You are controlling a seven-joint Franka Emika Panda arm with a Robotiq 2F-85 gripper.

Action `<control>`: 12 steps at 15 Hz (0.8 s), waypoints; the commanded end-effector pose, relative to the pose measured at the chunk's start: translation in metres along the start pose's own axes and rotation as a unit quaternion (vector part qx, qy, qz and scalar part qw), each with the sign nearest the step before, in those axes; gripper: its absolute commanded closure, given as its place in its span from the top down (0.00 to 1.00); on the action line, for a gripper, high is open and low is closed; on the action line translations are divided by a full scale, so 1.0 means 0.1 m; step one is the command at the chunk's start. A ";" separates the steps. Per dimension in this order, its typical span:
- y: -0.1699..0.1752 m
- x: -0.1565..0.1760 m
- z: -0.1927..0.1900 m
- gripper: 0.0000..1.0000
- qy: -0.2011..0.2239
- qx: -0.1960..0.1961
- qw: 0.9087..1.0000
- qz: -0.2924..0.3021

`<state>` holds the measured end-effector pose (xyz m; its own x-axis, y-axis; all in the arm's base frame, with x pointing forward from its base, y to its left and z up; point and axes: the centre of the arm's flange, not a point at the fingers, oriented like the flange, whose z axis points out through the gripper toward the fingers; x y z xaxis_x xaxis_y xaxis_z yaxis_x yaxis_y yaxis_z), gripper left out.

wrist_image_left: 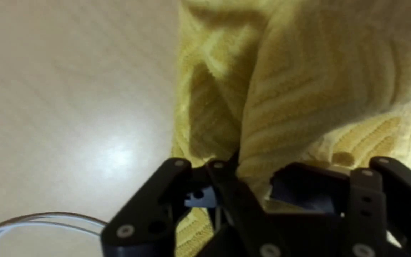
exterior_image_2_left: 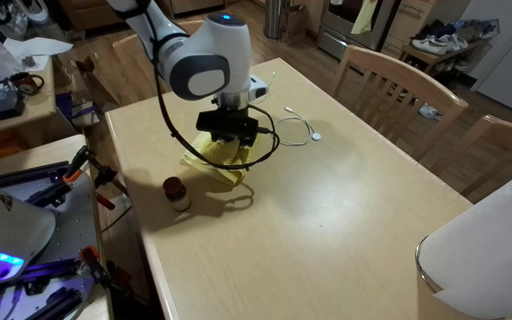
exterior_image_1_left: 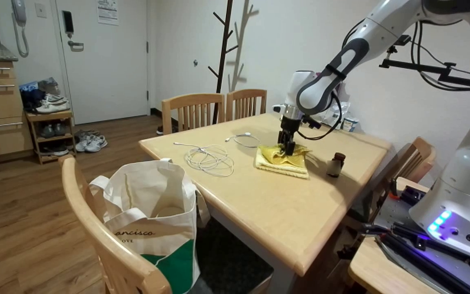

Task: Wipe the table with the yellow towel.

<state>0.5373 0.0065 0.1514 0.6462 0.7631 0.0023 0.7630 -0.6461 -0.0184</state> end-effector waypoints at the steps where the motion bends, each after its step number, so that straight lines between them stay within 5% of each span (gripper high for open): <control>1: 0.61 -0.07 -0.01 0.06 0.007 -0.034 0.998 0.055; 7: 1.21 -0.26 0.09 0.06 0.004 -0.036 0.990 0.135; 12: 0.62 0.04 0.34 0.06 -0.004 0.043 0.994 0.100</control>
<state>0.6003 -0.0709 0.1329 0.8046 0.5938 -0.0069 0.5938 -0.8046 0.0035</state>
